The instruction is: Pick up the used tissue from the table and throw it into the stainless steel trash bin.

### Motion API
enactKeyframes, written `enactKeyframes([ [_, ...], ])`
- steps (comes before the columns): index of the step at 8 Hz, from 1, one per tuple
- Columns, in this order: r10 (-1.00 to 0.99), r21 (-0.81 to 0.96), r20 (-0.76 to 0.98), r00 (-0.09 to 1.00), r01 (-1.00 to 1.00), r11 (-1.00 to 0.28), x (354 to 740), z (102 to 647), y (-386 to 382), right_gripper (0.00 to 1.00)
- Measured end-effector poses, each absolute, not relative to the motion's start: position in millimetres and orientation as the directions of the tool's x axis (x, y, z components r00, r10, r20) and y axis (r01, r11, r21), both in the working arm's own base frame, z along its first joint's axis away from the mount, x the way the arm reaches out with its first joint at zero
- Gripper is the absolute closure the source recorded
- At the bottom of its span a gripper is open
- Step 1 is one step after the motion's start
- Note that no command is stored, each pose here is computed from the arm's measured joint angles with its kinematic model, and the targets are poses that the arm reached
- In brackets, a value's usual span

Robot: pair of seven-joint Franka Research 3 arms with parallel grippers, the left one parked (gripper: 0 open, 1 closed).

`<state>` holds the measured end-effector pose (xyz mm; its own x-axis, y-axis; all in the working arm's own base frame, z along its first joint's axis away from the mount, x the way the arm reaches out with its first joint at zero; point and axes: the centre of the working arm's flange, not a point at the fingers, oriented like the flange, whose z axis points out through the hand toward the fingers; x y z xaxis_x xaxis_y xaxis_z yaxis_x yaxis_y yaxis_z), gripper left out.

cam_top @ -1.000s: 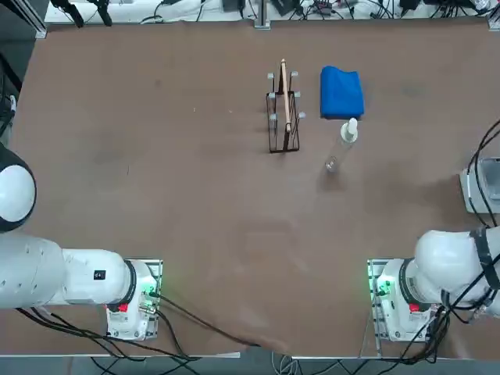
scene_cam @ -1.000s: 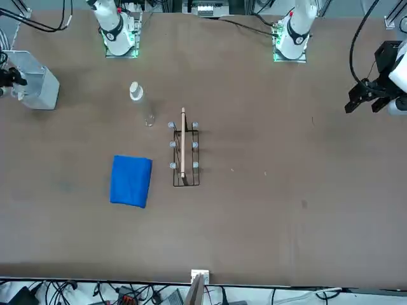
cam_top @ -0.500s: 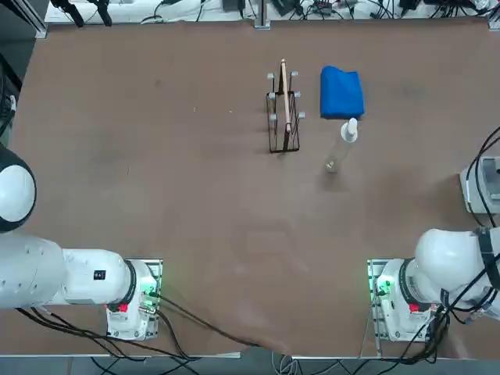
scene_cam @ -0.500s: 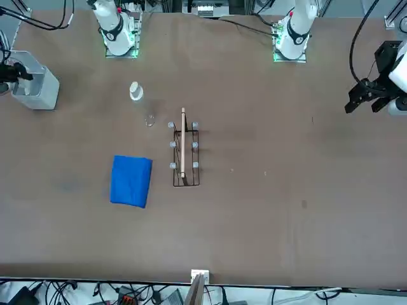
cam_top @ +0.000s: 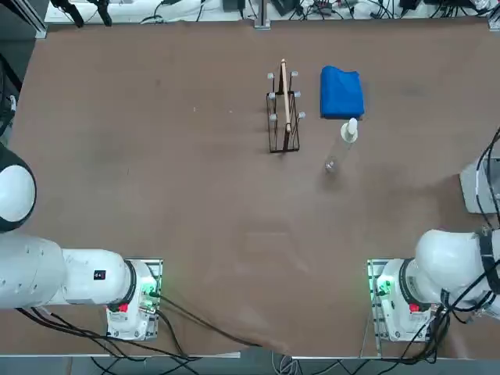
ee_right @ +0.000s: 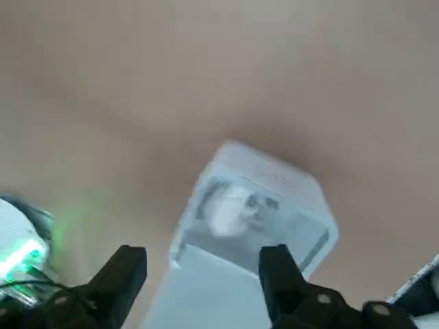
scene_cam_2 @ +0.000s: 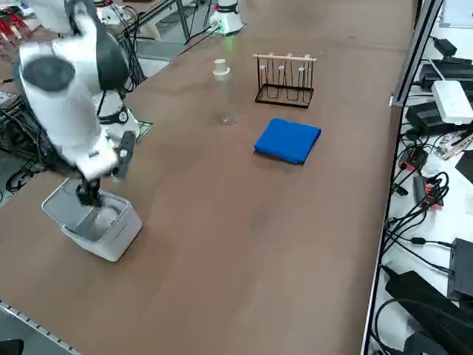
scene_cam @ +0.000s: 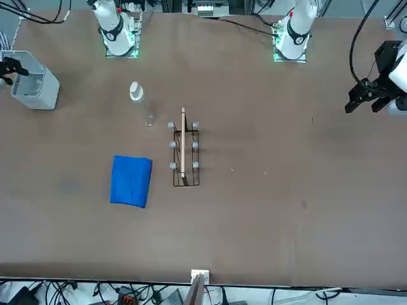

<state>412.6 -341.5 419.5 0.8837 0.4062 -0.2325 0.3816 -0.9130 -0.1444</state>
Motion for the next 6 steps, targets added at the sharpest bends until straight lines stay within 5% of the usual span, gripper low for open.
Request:
enactKeyframes([
  [3, 0.513, -0.070, -0.017, 0.858, 0.510, -0.857, 499, 535, -243, 0.00],
  [6, 0.410, -0.031, 0.036, 0.912, 0.411, -0.911, 550, 570, -149, 0.00],
])
